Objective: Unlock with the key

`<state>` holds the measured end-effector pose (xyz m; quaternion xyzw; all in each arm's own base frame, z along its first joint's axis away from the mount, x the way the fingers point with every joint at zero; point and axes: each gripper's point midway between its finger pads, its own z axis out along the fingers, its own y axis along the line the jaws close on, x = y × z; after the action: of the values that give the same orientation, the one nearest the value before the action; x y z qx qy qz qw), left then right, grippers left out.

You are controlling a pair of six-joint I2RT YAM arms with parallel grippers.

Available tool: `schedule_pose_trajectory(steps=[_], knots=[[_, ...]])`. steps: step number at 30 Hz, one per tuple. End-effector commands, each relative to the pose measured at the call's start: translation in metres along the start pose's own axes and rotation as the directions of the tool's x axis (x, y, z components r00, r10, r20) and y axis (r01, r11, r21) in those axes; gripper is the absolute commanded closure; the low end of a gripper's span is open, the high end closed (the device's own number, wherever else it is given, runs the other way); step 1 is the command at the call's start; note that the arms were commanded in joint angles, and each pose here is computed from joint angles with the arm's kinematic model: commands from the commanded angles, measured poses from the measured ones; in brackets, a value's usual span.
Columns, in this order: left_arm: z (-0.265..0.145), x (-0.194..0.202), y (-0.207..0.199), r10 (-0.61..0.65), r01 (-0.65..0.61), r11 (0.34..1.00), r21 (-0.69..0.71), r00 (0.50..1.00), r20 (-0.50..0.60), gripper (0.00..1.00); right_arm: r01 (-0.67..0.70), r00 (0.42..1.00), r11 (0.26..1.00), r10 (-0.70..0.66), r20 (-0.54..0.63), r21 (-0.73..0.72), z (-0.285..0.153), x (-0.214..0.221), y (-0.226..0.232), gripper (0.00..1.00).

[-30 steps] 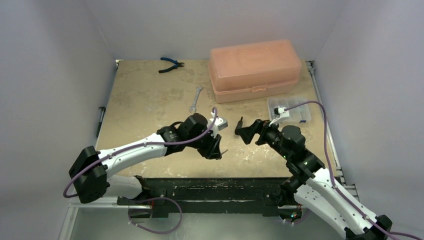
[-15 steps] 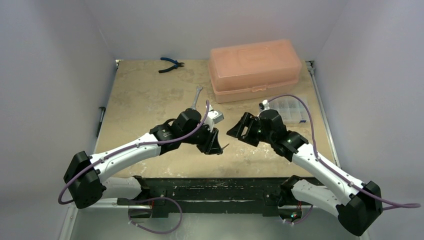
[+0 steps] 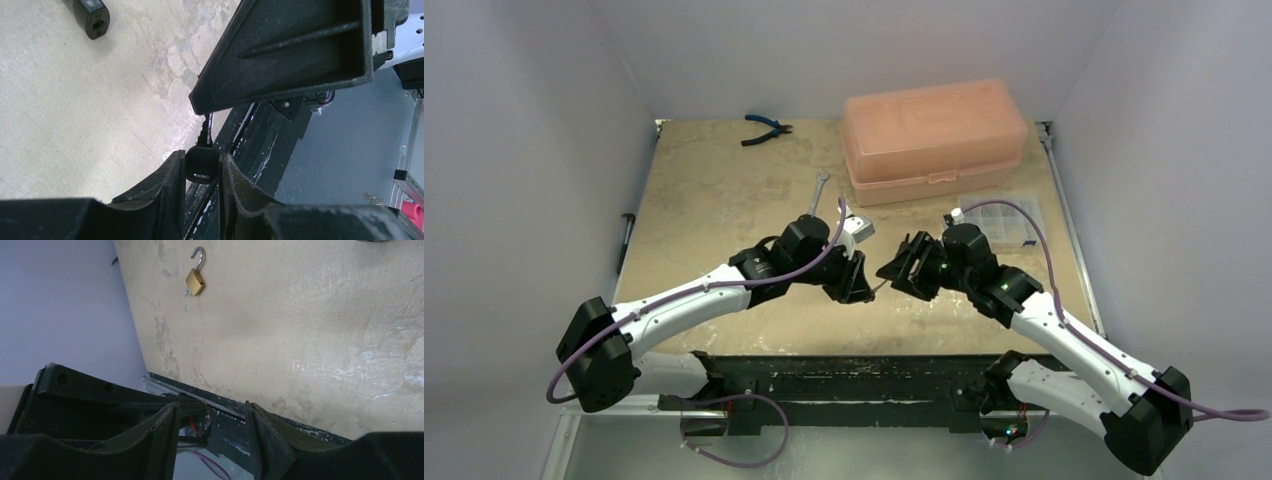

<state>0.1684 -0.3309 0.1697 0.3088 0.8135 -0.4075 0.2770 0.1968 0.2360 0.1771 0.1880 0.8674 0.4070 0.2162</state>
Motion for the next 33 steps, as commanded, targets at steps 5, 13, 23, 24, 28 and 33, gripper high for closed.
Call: schedule_pose_trajectory(steps=[5, 13, 23, 24, 28, 33], knots=[[0.002, -0.018, -0.005, 0.004, -0.006, 1.000, 0.027, 0.997, 0.074, 1.00, -0.025, 0.999, 1.000, 0.025, -0.029, -0.015, 0.008, 0.007, 0.009, 0.48], [0.004, -0.015, -0.005, 0.007, -0.010, 0.999, 0.035, 0.997, 0.072, 1.00, -0.030, 0.999, 0.999, 0.029, -0.034, -0.016, 0.012, 0.010, 0.009, 0.68], [0.007, -0.016, -0.005, 0.004, -0.007, 0.999, 0.042, 0.997, 0.078, 1.00, -0.035, 0.999, 0.999, 0.036, -0.033, 0.037, 0.013, 0.010, 0.003, 1.00], [0.007, -0.017, -0.005, 0.006, -0.009, 0.999, 0.042, 0.997, 0.079, 1.00, -0.041, 0.999, 0.998, 0.042, -0.026, 0.057, 0.012, 0.009, 0.000, 1.00], [0.005, -0.020, -0.001, 0.006, -0.007, 1.000, 0.013, 0.995, 0.095, 0.63, -0.064, 0.998, 0.987, 0.061, 0.020, 0.148, 0.006, 0.002, -0.013, 1.00], [-0.003, -0.034, 0.000, 0.034, -0.033, 0.999, -0.011, 0.982, 0.185, 0.42, -0.154, 0.988, 0.961, 0.147, 0.050, 0.228, 0.001, 0.001, -0.024, 1.00]])
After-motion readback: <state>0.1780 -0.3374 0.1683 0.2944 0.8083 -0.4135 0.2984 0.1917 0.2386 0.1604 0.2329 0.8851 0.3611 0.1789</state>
